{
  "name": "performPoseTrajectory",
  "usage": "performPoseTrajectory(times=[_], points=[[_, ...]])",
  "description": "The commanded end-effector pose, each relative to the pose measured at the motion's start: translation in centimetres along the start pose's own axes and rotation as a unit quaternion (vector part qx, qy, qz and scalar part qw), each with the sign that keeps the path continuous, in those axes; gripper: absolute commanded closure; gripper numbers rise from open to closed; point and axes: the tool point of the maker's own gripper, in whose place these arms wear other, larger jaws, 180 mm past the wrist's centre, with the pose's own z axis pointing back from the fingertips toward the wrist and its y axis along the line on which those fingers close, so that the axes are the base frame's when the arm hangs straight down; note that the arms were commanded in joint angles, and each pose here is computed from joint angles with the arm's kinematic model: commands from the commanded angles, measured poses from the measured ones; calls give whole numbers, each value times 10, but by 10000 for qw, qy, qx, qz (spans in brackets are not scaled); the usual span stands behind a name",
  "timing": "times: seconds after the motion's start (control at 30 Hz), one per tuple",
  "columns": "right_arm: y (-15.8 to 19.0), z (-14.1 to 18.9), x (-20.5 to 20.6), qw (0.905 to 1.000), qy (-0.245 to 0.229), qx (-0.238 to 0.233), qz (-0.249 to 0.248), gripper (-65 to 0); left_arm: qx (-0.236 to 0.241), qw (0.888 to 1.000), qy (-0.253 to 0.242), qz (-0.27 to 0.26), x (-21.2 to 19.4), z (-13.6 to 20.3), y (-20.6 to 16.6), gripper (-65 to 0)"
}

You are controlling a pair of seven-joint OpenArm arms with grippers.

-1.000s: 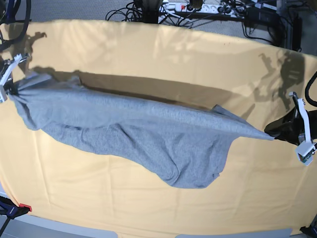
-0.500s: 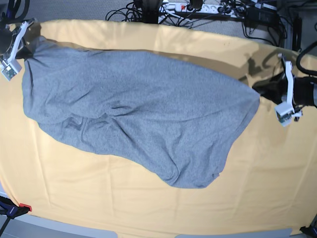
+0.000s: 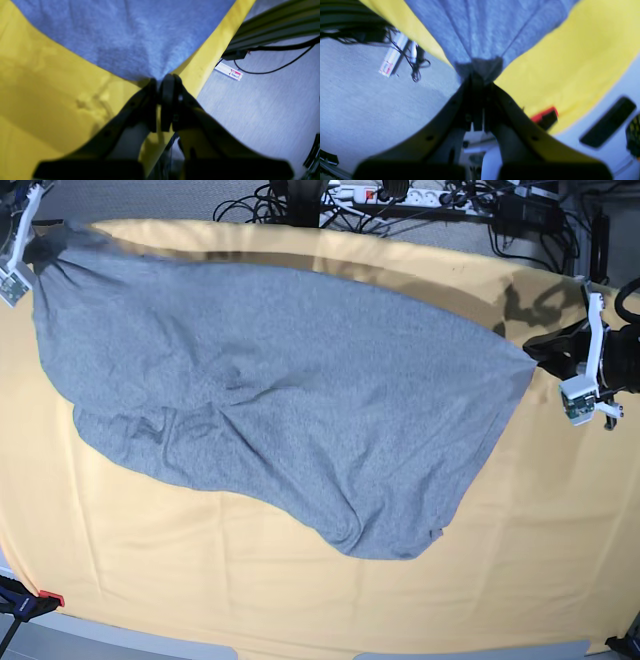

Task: Layout the t-shirt on the table in an organized manner, then fold the t-shirt properly
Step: 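Swing the stretched shirt over the table and lay it down, releasing both grippers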

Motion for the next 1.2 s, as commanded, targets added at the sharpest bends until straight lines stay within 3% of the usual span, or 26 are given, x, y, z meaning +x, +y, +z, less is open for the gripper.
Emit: performPoseTrajectory(times=[0.0, 0.27, 0.53, 0.67, 0.9, 1.17], points=[[-3, 6, -1, 9999, 41, -37, 84, 0, 97, 9999, 10, -131, 6, 10, 3, 0], [9, 10, -11, 9997, 128, 224, 6, 0, 107, 9998, 189, -41, 0, 13, 4, 0], [16, 10, -5, 9991, -35, 413, -39, 0, -506, 9970, 506, 310, -31, -8, -26, 0], [17, 10, -5, 9990, -61, 444, -67, 0, -587, 9960, 556, 371, -35, -10, -31, 0], [32, 11, -27, 9968, 364, 702, -69, 0, -581, 9960, 613, 299, -36, -8, -30, 0], [36, 11, -29, 9960, 403, 791, -64, 0, -833, 9924, 788, 452, -50, -13, -43, 0]])
